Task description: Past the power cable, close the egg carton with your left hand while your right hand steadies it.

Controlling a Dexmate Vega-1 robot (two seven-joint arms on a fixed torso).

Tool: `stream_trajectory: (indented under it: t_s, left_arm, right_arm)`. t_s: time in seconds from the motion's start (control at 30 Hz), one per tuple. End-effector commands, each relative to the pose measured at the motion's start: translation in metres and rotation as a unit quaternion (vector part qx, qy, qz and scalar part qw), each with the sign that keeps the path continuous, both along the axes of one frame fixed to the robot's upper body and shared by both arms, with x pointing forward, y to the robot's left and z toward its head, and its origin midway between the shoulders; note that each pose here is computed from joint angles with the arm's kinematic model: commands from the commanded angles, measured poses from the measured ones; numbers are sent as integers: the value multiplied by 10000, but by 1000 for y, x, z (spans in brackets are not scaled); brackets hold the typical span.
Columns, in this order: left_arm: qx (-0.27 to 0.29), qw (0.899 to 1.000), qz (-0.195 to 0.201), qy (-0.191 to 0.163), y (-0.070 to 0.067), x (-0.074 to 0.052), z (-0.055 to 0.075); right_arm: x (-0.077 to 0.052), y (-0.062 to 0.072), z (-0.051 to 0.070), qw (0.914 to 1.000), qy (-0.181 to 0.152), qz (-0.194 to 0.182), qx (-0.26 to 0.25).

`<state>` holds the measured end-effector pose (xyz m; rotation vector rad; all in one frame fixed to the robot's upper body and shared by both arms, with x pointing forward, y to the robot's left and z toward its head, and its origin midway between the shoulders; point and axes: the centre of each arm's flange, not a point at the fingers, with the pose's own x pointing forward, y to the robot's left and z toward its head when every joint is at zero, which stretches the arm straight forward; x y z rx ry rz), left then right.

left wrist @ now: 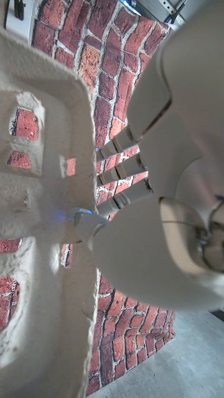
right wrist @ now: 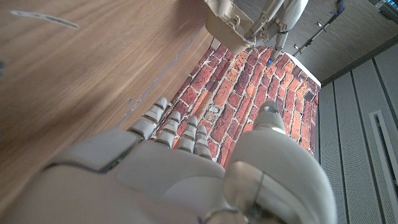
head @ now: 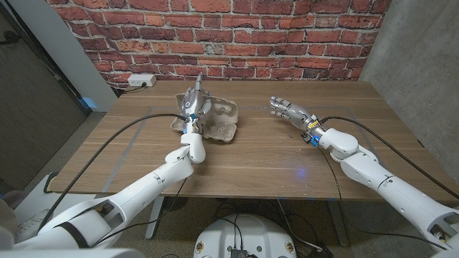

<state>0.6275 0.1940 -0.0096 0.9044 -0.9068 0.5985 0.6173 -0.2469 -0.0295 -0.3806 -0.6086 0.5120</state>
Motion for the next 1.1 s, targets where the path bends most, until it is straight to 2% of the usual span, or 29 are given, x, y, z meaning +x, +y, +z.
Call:
stream_trajectory:
  t_s: [0.03,0.47,0.63,0.83,1.1]
  left_arm:
    - [-68,9999,16,-85,4,1,-5]
    - [-117,9999,-43,28,-1,4,-8]
    - [-183,9998,-25,50,-2,5,-5]
    - [-212,9998,-48,26,-5,5,-4]
    - [-250,9997,-10,62,-3,6,-4]
  right_arm:
    - [-4,6,-2,9995,41,-77,-313]
    - [-13,11,-3,9983,-36,-147,-562]
    - [-15,12,-1,9976,-111,-157,-665]
    - [-16,15,-4,9971,-88,-51,-758]
    - [-18,19,-8,9968,-65,194,-770]
